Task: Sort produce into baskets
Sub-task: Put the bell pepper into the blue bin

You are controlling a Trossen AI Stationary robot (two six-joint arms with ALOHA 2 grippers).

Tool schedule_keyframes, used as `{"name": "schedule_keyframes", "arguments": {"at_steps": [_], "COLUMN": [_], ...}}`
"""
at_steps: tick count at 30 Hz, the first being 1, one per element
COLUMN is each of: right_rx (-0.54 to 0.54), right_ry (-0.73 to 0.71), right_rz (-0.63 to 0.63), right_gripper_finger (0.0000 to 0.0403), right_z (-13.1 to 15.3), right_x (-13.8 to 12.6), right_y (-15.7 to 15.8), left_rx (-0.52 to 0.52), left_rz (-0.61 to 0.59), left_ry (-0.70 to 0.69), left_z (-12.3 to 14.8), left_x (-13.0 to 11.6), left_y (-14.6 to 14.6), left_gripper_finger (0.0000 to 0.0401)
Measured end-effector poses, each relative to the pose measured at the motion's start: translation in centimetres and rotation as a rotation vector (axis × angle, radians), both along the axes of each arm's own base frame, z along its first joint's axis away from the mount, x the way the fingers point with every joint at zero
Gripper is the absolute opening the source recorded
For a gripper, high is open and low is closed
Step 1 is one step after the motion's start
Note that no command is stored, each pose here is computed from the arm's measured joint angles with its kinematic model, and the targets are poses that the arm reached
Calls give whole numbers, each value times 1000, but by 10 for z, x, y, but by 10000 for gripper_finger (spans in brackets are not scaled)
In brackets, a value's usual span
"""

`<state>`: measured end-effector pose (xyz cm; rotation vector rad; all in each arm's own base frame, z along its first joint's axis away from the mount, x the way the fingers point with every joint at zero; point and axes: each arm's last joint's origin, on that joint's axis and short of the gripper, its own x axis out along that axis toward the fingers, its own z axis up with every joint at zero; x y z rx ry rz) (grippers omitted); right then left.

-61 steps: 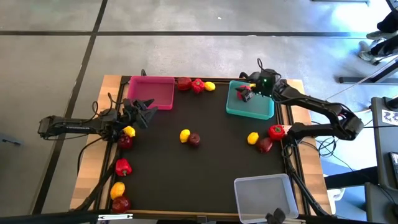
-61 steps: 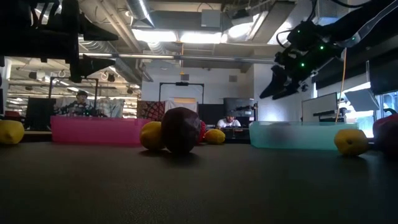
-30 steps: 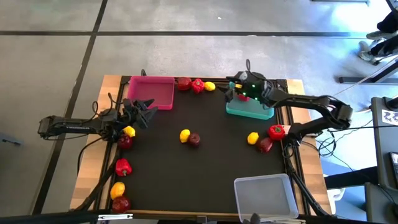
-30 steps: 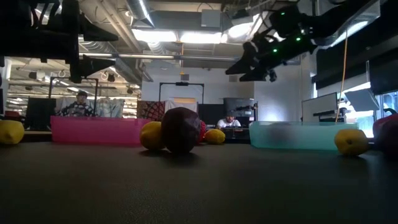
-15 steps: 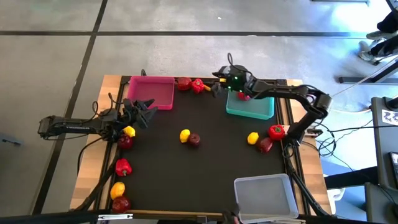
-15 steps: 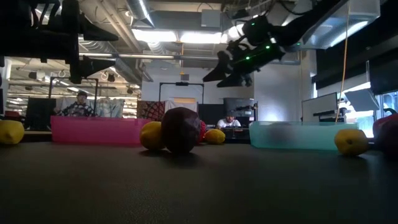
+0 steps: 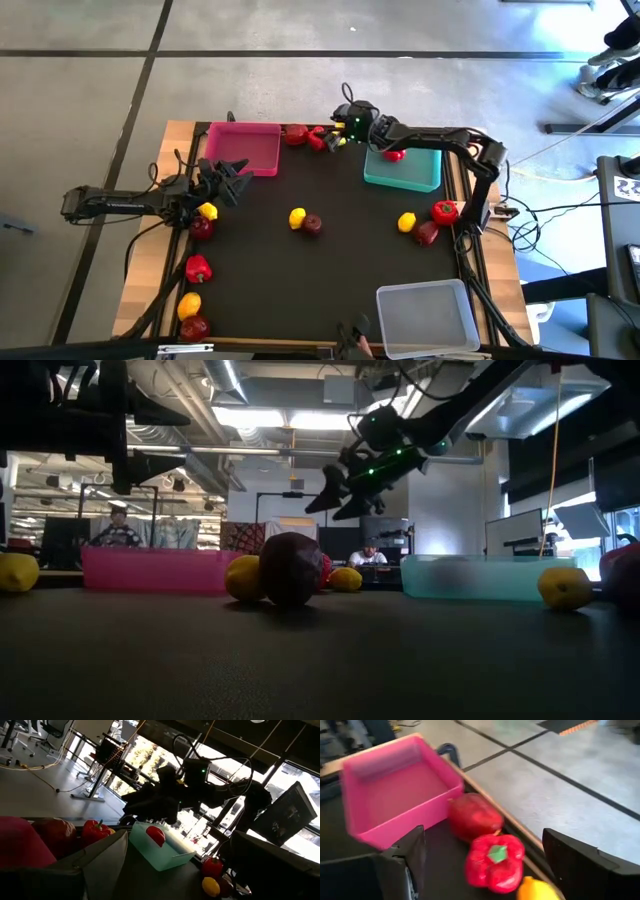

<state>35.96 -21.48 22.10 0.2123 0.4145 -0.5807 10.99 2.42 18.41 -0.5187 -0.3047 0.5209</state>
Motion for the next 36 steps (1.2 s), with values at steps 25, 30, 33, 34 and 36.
{"name": "schedule_keyframes", "arguments": {"at_steps": [25, 30, 33, 34, 36], "right_rx": [79, 73, 68, 75, 106], "right_ry": [99, 80, 77, 81, 86], "right_rz": [-31, -25, -21, -16, 5], "right_gripper_finger": [308, 308, 306, 302, 289], "right_z": [-74, -68, -65, -66, -68], "right_x": [16, 20, 22, 23, 25], "right_y": [-10, -13, -14, -14, -15], "left_rx": [-18, -18, -18, -18, -18], "left_rz": [-3, -3, -3, -3, -3], "left_ry": [-12, -12, -11, -11, -11], "left_z": [0, 0, 0, 0, 0], "left_x": [0, 0, 0, 0, 0], "left_y": [0, 0, 0, 0, 0], "left_gripper_finger": [351, 351, 351, 351, 351]}}
